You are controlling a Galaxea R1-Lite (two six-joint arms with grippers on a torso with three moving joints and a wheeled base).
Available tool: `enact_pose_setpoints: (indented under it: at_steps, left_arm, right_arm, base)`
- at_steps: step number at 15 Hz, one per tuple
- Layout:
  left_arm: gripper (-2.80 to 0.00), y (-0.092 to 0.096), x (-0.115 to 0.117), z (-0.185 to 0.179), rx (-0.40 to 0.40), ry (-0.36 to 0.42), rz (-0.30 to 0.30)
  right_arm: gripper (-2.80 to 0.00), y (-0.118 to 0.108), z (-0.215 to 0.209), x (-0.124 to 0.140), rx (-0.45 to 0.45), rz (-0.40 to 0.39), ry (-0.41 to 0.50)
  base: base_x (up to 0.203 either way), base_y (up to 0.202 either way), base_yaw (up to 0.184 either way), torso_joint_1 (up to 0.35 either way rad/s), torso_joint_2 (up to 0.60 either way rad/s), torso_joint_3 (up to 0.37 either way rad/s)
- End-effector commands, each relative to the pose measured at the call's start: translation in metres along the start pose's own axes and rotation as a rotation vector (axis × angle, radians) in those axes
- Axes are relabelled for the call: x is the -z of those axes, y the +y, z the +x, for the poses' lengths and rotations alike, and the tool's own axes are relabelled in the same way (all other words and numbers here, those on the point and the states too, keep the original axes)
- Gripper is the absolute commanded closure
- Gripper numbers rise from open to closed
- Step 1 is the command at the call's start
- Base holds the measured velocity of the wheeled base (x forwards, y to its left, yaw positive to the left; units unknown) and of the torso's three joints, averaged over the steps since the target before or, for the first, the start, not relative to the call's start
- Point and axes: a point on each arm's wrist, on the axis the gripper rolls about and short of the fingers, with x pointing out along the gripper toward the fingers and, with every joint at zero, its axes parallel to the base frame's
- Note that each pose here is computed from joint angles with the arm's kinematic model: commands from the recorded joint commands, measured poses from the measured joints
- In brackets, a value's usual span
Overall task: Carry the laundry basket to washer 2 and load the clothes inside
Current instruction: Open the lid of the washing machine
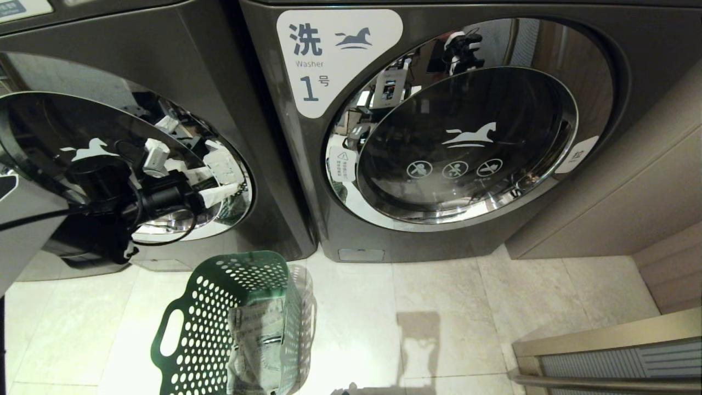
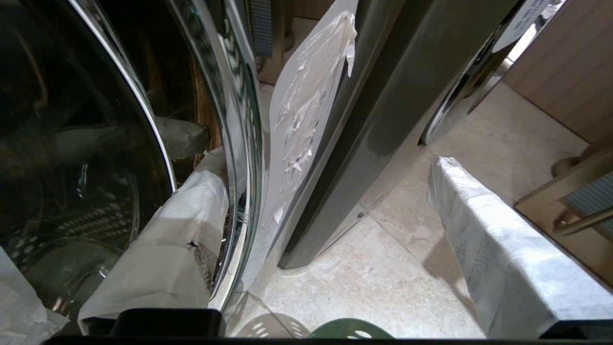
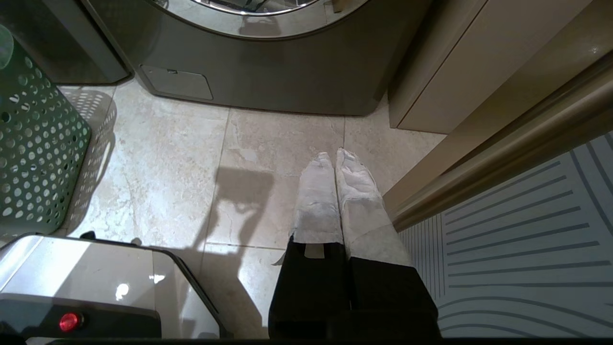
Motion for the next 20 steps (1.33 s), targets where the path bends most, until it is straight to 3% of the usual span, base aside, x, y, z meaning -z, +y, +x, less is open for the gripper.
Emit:
enact_pose_setpoints:
  at_steps: [1, 7, 10, 18, 20]
  left_arm:
    - [-2.8, -0.0001, 0.0025, -0.0001, 0.049, -0.001, -0.003]
    - [-2.8, -0.0005, 0.0045, -0.0007, 0.103, -0.02, 0.035]
    - [-2.8, -0.0021, 0.0063, -0.0015, 0.205, -0.021, 0.041]
    - [-2.8, -0.003, 0.0091, -0.0015, 0.264, -0.021, 0.043]
    - [-2.8, -0.004, 0.0081, -0.0026, 0.31, -0.023, 0.054]
  right_arm:
    - [0.0, 0.0, 0.0001, 0.0, -0.001, -0.001, 0.001]
    - [0.0, 0.0, 0.0001, 0.0, -0.001, -0.001, 0.001]
    - [0.0, 0.0, 0.0001, 0.0, -0.001, -0.001, 0.001]
    - [0.0, 0.0, 0.0001, 0.0, -0.001, -0.001, 0.001]
    - [0.0, 0.0, 0.0001, 0.0, 0.0, -0.001, 0.001]
  base:
    - [0.0, 0.0, 0.0, 0.0, 0.0, 0.0]
    - [0.0, 0.0, 0.0, 0.0, 0.0, 0.0]
    - [0.0, 0.0, 0.0, 0.0, 0.0, 0.0]
    - [0.0, 0.0, 0.0, 0.0, 0.0, 0.0]
    - [0.0, 0.0, 0.0, 0.0, 0.0, 0.0]
